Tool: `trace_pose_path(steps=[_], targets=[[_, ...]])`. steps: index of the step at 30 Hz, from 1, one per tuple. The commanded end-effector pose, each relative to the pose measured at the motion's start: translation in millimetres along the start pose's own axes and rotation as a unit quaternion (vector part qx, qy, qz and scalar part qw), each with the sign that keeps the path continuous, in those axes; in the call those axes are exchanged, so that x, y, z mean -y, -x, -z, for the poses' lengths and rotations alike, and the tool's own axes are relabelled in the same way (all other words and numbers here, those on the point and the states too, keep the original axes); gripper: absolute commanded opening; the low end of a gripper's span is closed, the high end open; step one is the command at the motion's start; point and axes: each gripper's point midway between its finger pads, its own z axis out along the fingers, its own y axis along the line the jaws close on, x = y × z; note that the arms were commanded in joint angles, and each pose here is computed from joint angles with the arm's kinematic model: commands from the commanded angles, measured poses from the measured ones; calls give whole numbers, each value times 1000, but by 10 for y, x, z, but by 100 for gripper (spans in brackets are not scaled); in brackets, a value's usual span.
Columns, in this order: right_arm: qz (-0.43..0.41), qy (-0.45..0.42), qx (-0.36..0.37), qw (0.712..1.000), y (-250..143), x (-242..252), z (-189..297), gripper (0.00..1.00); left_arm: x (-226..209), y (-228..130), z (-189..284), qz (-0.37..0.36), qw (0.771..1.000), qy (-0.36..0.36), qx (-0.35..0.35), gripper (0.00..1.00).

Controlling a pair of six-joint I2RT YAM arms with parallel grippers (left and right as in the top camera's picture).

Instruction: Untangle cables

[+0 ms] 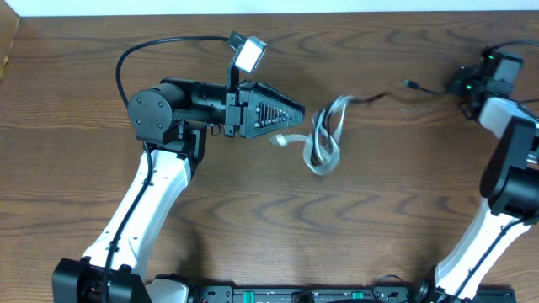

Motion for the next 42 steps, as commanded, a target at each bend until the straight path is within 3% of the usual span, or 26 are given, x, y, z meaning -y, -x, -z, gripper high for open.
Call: trace_pose_path(steps=[1,9,12,16,17,20,22,26,33,42], targets=[[33,19,-2,999,33,47,28,1,-102,-25,0,-33,999,0,-6,45],[90,62,27,994,326,-215,280,1,-667,-61,0,72,997,7,-7,52],[99,99,40,989,462,-414,461,1,-902,-98,2,106,994,9,-7,62],[96,107,22,989,462,-498,653,1,-1190,-162,6,144,990,11,-7,65],[93,105,11,990,422,-492,676,5,-1252,-179,7,151,988,11,-7,65],[75,95,-50,991,141,-427,710,47,-1450,-240,10,168,986,13,-7,60],[62,87,-93,990,-65,-379,734,68,-1551,-276,13,171,985,14,-7,61],[11,55,-198,979,-547,-249,869,97,-1765,-331,71,186,982,19,-1,60],[-43,-11,-307,951,-606,-225,1371,99,-2118,-305,420,220,973,45,45,60],[7,-126,-356,926,-304,-138,2096,99,-2493,-216,866,239,958,95,126,57]])
